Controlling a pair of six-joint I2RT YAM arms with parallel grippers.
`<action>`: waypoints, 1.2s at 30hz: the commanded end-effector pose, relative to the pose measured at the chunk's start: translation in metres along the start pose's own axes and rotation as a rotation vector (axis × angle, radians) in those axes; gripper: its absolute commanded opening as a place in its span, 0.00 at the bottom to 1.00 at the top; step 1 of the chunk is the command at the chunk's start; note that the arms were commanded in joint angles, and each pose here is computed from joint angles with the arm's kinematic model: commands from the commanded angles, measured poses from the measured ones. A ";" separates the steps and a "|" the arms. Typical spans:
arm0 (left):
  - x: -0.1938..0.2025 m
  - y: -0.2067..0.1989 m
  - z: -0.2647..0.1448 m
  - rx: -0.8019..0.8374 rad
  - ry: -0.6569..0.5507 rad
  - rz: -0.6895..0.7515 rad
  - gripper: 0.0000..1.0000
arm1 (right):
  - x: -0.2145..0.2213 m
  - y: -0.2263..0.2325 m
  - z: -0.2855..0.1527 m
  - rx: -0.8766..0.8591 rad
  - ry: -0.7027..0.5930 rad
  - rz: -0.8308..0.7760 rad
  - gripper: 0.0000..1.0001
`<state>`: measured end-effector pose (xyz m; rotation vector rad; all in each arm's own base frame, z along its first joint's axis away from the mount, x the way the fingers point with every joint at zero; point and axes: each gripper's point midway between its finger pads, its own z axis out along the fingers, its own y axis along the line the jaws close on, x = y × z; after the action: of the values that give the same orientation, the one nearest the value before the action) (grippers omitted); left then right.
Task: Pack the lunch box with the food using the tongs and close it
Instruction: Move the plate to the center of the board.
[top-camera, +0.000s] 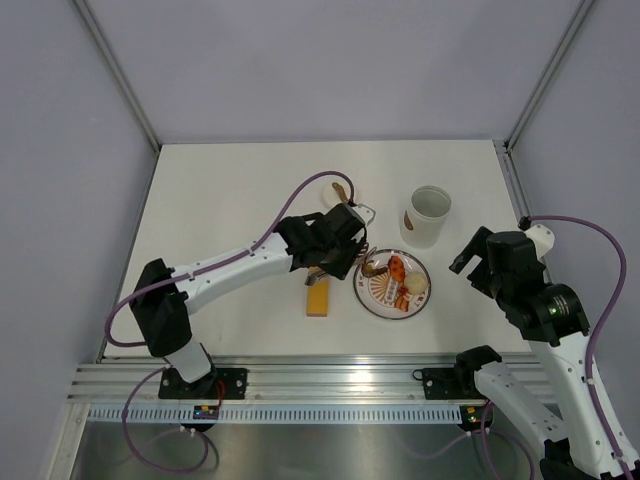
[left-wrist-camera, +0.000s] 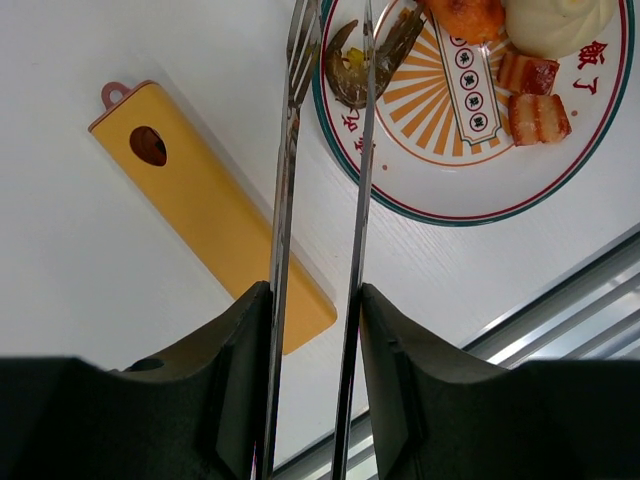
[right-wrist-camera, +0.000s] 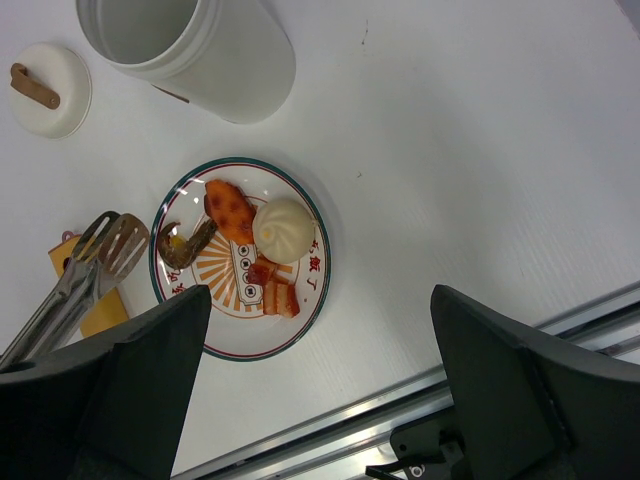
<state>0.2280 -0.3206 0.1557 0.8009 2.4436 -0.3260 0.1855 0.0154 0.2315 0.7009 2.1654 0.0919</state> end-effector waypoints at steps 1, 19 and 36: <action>-0.016 0.000 0.010 -0.021 -0.053 -0.016 0.41 | -0.004 0.007 0.000 -0.026 -0.009 0.013 1.00; -0.003 0.001 0.027 -0.035 -0.005 -0.012 0.28 | -0.002 0.006 0.000 -0.027 -0.008 0.016 0.99; 0.008 -0.015 0.011 0.005 0.017 0.020 0.26 | 0.000 0.007 0.002 -0.027 -0.004 0.015 0.99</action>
<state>0.2241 -0.3250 0.1260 0.8381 2.4955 -0.2615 0.1857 0.0168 0.2287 0.6987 2.1727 0.0976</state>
